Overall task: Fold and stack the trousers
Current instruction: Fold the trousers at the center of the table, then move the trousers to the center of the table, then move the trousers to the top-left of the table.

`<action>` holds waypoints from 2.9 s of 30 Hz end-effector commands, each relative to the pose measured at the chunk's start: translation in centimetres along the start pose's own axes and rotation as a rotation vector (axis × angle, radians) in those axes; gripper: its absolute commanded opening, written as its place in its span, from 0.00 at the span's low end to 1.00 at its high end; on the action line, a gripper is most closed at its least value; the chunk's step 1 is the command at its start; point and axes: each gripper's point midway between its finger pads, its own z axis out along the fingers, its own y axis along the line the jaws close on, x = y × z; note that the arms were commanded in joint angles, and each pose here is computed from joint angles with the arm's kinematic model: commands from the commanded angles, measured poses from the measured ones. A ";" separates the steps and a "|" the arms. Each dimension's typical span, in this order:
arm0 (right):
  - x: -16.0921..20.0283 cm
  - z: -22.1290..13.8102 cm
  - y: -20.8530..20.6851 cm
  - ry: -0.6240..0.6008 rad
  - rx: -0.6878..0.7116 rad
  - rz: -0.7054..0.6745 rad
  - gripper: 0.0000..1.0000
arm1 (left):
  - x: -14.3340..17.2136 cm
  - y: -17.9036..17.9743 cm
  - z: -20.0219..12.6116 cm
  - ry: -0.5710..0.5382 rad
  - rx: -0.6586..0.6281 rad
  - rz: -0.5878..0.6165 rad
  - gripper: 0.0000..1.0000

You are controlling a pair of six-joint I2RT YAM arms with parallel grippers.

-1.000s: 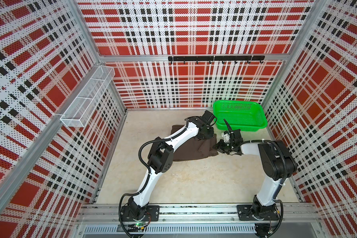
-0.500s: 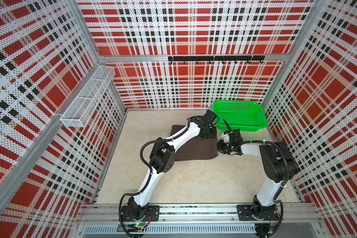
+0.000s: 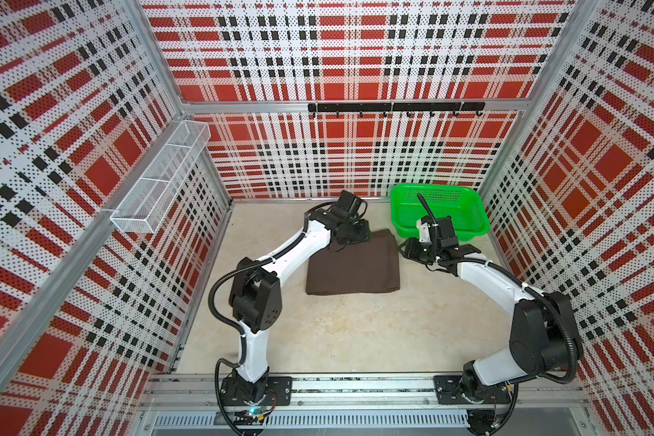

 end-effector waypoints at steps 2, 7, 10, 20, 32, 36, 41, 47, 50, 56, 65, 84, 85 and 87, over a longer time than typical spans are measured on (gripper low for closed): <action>2.9 3.1 0.9 0.129 -0.017 -0.018 0.38 | 1.6 5.7 1.0 0.023 -0.043 -0.052 0.58; 4.3 5.4 -0.9 0.180 0.023 -0.012 0.37 | 3.8 11.2 1.6 0.074 -0.112 -0.091 0.60; 5.4 6.1 -3.3 0.204 0.098 -0.006 0.37 | 4.9 13.7 2.0 0.101 -0.153 -0.106 0.61; 9.7 8.4 -6.7 0.320 0.187 -0.014 0.41 | 8.1 19.1 2.5 0.165 -0.270 -0.138 0.62; 11.8 11.5 0.8 0.370 0.045 -0.051 0.41 | 4.1 22.0 -2.4 0.020 -0.312 -0.201 0.63; 9.9 10.7 3.4 0.315 -0.004 -0.057 0.42 | 1.7 20.9 -4.9 -0.060 -0.342 -0.178 0.65; 5.0 6.5 6.9 0.150 -0.055 -0.062 0.50 | 0.0 18.9 -7.8 -0.166 -0.384 -0.149 0.98; 0.2 1.0 9.2 -0.021 -0.042 -0.114 0.58 | 0.2 15.6 -8.0 -0.205 -0.396 -0.110 0.98; -1.1 -1.7 9.1 -0.106 -0.017 -0.143 0.60 | 0.8 14.0 -7.3 -0.222 -0.423 -0.091 0.98; -1.4 -5.2 7.2 -0.200 0.057 -0.193 0.60 | 3.6 11.7 -3.7 -0.188 -0.473 -0.061 0.98; 0.7 -5.5 3.9 -0.190 0.077 -0.158 0.60 | 7.4 9.8 2.1 -0.084 -0.432 -0.060 0.98; 3.0 -3.5 2.6 -0.128 0.065 -0.140 0.60 | 10.7 16.1 5.6 0.058 -0.517 -0.117 0.98; 3.0 -3.3 2.7 -0.123 0.061 -0.138 0.60 | 10.4 16.4 5.5 0.056 -0.518 -0.120 0.98; 3.1 -2.9 2.8 -0.110 0.053 -0.137 0.60 | 9.9 16.9 5.4 0.054 -0.519 -0.125 0.98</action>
